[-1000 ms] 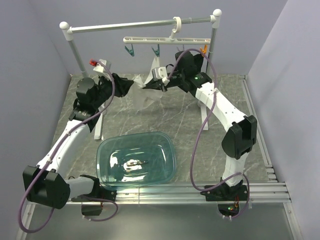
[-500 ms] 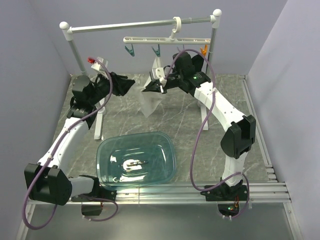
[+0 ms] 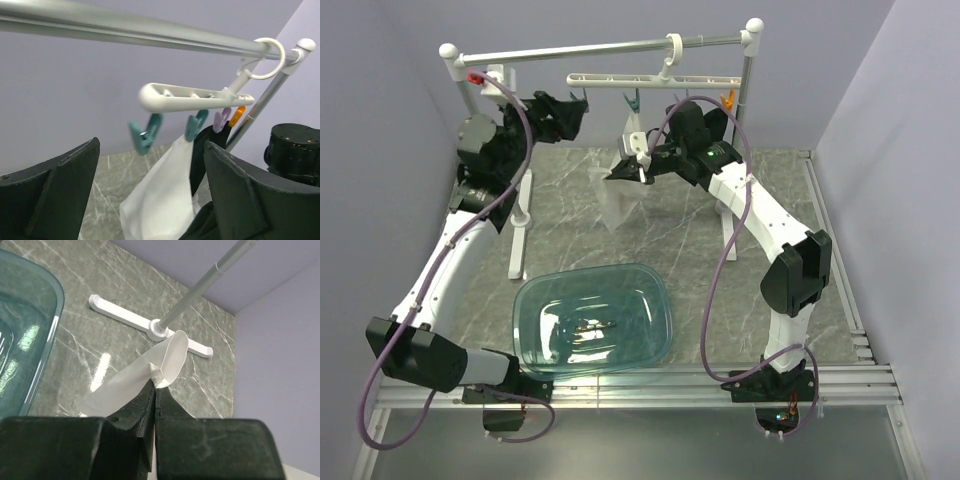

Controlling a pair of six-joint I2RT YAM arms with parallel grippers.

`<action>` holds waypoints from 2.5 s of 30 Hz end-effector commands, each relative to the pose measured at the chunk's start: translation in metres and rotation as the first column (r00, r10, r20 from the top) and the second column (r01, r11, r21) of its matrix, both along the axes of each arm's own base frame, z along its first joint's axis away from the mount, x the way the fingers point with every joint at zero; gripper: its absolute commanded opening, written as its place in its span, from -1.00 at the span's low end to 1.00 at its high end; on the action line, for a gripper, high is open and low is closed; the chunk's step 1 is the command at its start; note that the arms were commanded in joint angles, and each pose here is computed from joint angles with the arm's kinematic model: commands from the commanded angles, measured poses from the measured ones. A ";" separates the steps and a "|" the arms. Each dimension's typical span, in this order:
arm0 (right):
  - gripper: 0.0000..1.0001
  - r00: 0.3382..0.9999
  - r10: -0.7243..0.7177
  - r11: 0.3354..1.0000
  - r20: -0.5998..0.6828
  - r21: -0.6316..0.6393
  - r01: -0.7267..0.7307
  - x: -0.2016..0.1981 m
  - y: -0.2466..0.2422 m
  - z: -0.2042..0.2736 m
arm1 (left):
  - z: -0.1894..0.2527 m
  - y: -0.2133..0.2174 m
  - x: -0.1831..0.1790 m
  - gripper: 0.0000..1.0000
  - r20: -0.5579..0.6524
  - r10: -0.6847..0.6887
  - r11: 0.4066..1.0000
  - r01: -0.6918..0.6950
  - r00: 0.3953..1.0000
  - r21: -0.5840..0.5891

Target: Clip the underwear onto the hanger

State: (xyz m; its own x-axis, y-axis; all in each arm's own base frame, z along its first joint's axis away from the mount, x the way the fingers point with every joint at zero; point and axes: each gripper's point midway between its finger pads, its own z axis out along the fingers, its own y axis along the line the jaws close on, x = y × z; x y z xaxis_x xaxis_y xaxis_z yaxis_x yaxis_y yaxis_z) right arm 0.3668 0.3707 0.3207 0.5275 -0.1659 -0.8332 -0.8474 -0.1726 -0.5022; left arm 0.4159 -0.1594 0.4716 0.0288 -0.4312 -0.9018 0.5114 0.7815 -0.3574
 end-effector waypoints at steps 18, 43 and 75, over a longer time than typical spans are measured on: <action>-1.00 0.999 -0.027 0.997 0.018 0.074 0.026 -0.003 0.015 0.032 | 0.014 -0.005 0.018 0.72 -0.069 0.384 0.923 -0.383 0.921 0.025; -1.00 0.997 -0.055 0.995 0.047 0.085 0.050 0.005 0.017 0.038 | 0.019 -0.012 0.037 -0.47 -0.089 0.393 0.919 -0.393 0.915 0.023; -1.00 0.996 -0.075 0.991 0.050 0.111 0.069 0.008 0.017 0.046 | 0.042 -0.007 0.032 -0.75 0.089 0.389 0.920 -0.391 0.917 0.011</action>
State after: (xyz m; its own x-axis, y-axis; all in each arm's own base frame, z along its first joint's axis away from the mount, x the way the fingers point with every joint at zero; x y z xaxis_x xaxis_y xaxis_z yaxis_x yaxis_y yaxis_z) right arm 0.3768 0.3875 0.3415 0.5139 -0.1458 -0.8453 -0.8578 -0.0799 -0.5077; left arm 0.4651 -0.1725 0.4713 0.1637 -0.3135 -0.9354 0.1425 0.9457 -0.2921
